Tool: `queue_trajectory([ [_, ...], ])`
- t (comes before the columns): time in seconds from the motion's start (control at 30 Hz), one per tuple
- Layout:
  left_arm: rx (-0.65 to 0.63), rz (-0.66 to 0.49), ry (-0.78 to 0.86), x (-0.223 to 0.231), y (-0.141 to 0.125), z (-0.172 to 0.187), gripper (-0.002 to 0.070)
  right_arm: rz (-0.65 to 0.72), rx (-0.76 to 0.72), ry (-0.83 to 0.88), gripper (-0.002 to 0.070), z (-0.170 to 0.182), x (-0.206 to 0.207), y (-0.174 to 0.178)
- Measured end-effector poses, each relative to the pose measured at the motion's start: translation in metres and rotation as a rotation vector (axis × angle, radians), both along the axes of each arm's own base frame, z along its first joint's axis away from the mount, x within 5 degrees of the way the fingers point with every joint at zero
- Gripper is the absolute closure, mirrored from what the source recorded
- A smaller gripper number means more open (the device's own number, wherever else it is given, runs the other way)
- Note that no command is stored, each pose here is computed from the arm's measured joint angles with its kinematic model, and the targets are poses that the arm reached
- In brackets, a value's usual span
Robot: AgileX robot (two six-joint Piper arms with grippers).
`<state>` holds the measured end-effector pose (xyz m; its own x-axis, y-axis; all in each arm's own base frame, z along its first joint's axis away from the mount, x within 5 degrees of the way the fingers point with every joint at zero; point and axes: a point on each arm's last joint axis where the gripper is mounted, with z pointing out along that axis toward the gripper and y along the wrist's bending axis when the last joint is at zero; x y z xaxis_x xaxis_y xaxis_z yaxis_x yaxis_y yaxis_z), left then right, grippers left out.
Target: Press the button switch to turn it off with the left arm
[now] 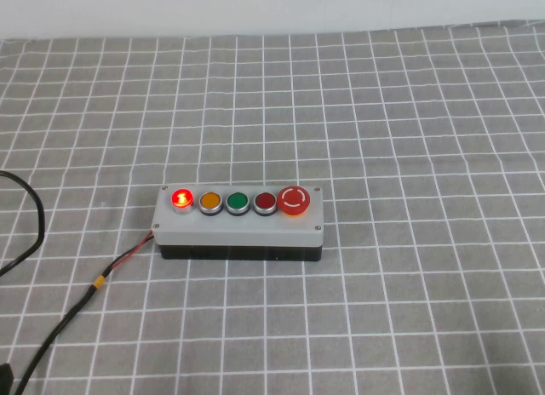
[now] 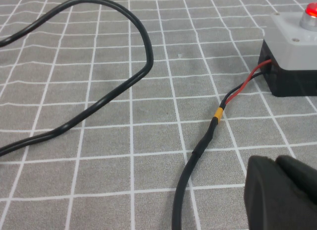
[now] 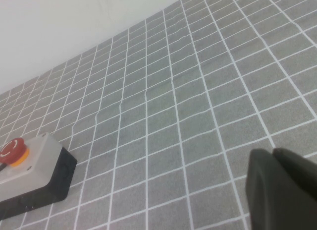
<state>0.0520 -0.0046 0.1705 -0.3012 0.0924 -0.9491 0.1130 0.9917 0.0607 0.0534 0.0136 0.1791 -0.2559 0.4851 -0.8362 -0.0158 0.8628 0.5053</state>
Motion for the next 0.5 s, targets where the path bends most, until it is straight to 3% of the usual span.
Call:
queue_trajectory([
  [0.5,-0.012,0.000,-0.030,0.0009,-0.0004,0.0023,0.0678,0.000,0.000,0.000,0.0694,0.0000,0.0000,0.0000],
])
